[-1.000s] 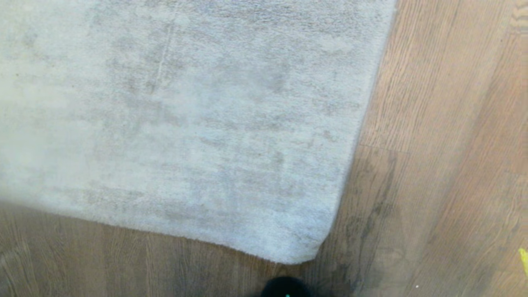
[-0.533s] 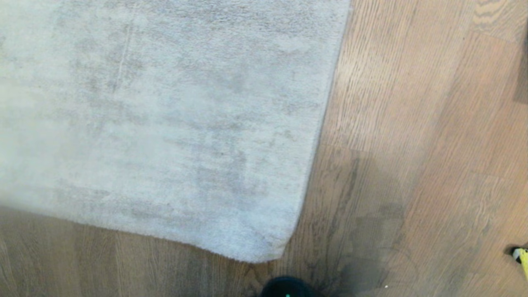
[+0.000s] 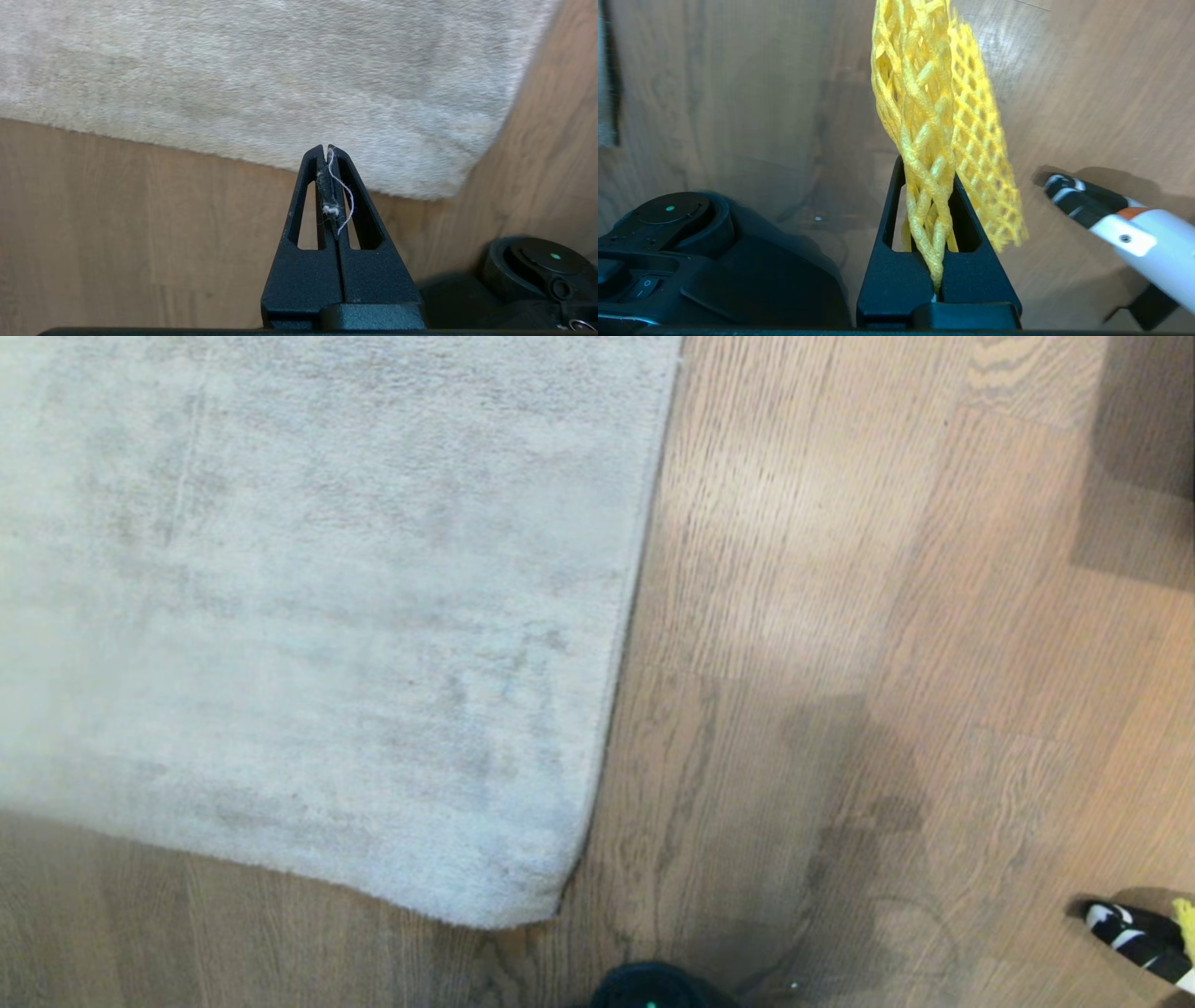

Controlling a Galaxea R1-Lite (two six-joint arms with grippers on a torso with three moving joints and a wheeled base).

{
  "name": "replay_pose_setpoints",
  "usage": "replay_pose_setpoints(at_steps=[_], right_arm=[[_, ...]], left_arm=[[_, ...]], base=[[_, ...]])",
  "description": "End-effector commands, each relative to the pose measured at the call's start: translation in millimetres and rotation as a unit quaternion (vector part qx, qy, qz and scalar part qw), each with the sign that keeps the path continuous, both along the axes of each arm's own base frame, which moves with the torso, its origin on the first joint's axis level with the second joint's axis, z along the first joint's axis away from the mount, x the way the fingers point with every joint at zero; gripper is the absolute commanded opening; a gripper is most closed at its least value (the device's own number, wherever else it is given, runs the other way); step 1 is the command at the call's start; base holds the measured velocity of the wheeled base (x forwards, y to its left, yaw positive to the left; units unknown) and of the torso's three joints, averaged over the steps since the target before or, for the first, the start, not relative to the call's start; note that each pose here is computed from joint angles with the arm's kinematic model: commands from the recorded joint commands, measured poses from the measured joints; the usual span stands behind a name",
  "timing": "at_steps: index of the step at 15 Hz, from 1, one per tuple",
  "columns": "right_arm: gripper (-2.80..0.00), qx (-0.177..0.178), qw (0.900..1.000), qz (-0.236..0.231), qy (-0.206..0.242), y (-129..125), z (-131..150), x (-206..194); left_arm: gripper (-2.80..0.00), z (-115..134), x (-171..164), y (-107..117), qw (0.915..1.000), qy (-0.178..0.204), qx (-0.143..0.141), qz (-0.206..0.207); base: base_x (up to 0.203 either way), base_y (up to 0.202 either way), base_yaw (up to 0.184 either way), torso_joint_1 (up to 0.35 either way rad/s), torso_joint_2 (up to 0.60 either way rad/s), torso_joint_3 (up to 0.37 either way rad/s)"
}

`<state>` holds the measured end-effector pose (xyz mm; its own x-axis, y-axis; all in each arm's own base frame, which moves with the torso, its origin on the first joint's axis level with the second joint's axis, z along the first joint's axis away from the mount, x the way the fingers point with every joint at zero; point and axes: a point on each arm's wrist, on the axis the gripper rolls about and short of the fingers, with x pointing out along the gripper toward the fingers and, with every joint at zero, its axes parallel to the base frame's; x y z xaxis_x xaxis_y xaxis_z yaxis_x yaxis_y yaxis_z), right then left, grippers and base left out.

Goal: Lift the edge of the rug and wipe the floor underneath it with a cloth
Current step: Place the foam protection net on the floor

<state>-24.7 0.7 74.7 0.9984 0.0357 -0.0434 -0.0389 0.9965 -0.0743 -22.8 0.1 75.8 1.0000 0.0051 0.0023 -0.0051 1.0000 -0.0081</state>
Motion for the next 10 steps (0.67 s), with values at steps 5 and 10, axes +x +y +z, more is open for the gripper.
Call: replay_pose_setpoints(at_steps=[5,10], right_arm=[[-2.8,0.0,1.0,0.001,0.001,0.0,0.2,0.0],[-2.8,0.0,1.0,0.001,0.001,0.0,-0.2,0.1]], left_arm=[[-2.8,0.0,0.0,0.0,1.0,0.0,-0.001,0.0],[-2.8,0.0,0.0,0.0,1.0,0.0,-0.001,0.0]], base=[[0.0,-0.118,-0.001,0.002,0.0,0.003],[0.0,0.0,0.0,0.0,0.0,0.0]])
